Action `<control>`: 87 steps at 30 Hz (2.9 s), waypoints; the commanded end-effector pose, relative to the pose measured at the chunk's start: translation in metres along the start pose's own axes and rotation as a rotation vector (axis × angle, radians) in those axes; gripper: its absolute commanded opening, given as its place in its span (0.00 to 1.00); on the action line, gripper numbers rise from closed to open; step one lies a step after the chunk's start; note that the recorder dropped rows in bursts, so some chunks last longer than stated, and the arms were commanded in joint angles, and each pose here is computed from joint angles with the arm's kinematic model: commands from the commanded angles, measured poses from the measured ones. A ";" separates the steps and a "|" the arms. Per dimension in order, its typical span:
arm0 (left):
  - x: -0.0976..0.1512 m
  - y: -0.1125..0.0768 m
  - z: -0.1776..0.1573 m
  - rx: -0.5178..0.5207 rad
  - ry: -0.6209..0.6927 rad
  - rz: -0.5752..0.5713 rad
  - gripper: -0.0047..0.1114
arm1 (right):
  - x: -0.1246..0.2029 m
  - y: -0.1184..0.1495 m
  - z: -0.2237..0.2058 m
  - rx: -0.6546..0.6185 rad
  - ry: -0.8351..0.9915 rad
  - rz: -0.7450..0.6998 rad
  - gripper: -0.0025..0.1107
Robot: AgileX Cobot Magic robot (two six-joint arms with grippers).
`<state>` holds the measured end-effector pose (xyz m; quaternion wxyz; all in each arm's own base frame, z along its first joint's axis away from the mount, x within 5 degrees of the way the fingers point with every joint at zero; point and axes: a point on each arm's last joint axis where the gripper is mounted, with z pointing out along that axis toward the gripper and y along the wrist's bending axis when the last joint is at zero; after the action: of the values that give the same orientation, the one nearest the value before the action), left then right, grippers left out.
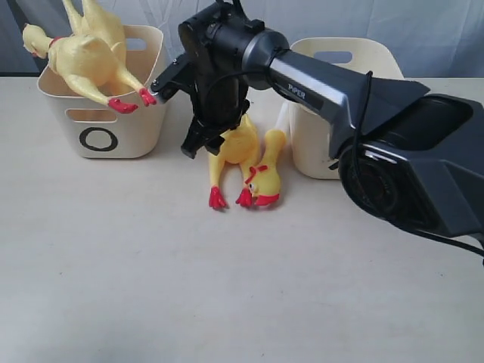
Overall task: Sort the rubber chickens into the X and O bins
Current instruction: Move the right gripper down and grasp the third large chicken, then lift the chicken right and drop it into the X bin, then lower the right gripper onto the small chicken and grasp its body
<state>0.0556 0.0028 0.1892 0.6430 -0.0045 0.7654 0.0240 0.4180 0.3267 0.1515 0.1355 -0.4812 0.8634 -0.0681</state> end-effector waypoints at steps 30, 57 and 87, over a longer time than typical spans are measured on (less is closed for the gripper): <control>-0.002 0.000 -0.001 0.004 -0.022 -0.007 0.04 | 0.025 -0.061 -0.192 0.350 -0.252 0.135 0.01; -0.002 0.000 -0.001 0.004 -0.022 -0.007 0.04 | 0.060 -0.082 -0.152 -0.026 -0.194 0.422 0.62; -0.002 0.000 -0.001 0.004 -0.022 -0.007 0.04 | 0.069 -0.024 0.000 -0.173 0.190 0.376 0.58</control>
<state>0.0556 0.0028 0.1892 0.6430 -0.0045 0.7654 0.0240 0.4002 0.2620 0.1466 0.0141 -0.3147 0.9488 0.0219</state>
